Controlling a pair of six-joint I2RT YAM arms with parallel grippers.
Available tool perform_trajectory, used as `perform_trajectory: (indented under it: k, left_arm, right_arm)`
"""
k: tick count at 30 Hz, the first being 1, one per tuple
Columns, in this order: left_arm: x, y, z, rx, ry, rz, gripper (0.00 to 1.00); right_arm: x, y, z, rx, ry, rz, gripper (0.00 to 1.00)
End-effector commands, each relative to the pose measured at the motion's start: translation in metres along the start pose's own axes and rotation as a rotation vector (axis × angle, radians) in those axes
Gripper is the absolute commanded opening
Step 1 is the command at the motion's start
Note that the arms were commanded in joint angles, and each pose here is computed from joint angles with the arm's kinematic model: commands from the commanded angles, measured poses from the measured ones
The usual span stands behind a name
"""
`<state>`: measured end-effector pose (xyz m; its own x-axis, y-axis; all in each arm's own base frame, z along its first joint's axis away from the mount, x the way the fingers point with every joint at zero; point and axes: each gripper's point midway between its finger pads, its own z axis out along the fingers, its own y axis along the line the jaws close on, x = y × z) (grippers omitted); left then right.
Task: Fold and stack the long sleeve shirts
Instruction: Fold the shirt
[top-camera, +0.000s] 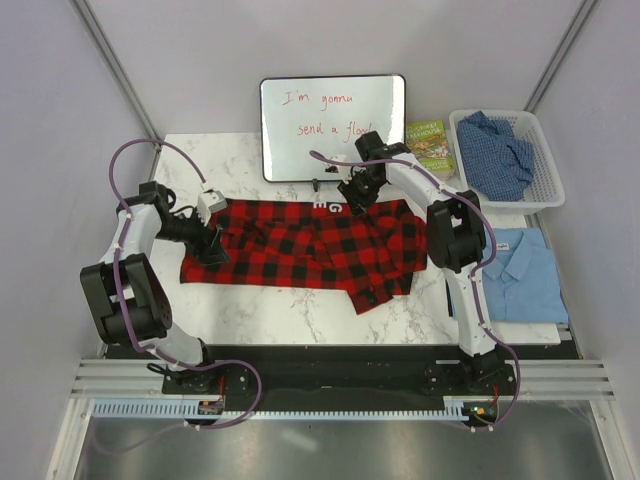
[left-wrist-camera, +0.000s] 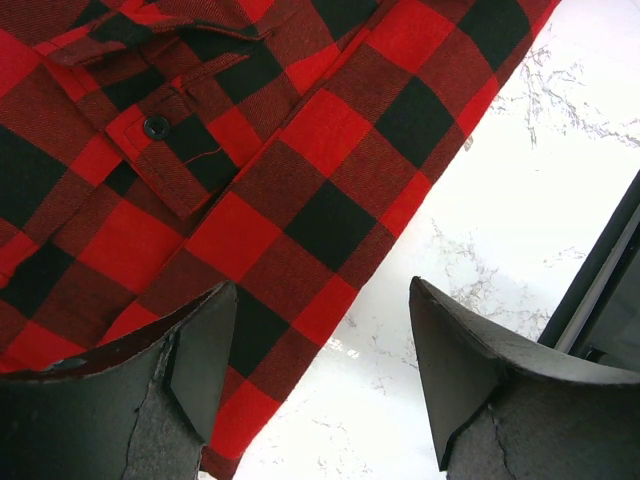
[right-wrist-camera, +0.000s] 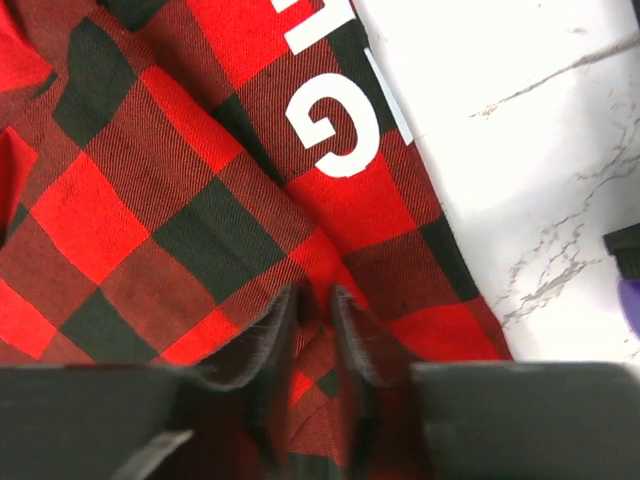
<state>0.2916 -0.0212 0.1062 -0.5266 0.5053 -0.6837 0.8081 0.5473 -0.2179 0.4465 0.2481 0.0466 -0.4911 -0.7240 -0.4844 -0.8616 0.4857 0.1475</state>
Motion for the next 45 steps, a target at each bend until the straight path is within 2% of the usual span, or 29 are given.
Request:
perform_trajectory:
  k: [1,2,4,17,22,27,37,43,44,45]
  left_arm:
    - [-0.004,0.003,0.000,-0.008,-0.019,-0.013,0.77]
    - [-0.004,0.004,0.000,-0.008,-0.016,-0.014,0.77]
    - [-0.004,0.005,0.000,-0.008,-0.016,-0.012,0.77]
    - [-0.002,0.003,0.002,-0.003,-0.017,-0.018,0.77]
    - [-0.002,0.004,0.002,-0.004,-0.018,-0.022,0.77]
    - [-0.002,0.004,0.002,-0.005,-0.016,-0.020,0.76]
    - [-0.001,0.005,0.004,0.000,-0.015,-0.029,0.76]
    - [-0.007,0.007,0.001,-0.008,-0.031,-0.023,0.77]
    - [-0.009,0.007,0.000,-0.008,-0.036,-0.026,0.77]
    - [-0.013,0.007,-0.001,-0.013,-0.044,-0.018,0.77]
  right_arm:
    - [0.003,0.003,0.004,-0.020,0.015,-0.008,0.20]
    - [0.003,0.004,0.004,-0.025,0.011,-0.009,0.09]
    - [0.000,0.005,0.001,-0.028,0.001,-0.015,0.00]
    - [-0.059,0.017,-0.041,0.012,-0.139,-0.082,0.00]
    - [-0.059,0.025,-0.028,0.000,-0.119,-0.101,0.00]
    - [-0.063,0.013,-0.020,0.043,-0.119,-0.116,0.00]
    - [-0.094,0.011,-0.038,0.078,-0.210,-0.132,0.00]
    - [-0.081,0.006,-0.024,0.079,-0.171,-0.121,0.00]
    - [-0.077,0.006,-0.020,0.081,-0.156,-0.115,0.02]
    - [-0.075,0.004,-0.017,0.087,-0.147,-0.100,0.08]
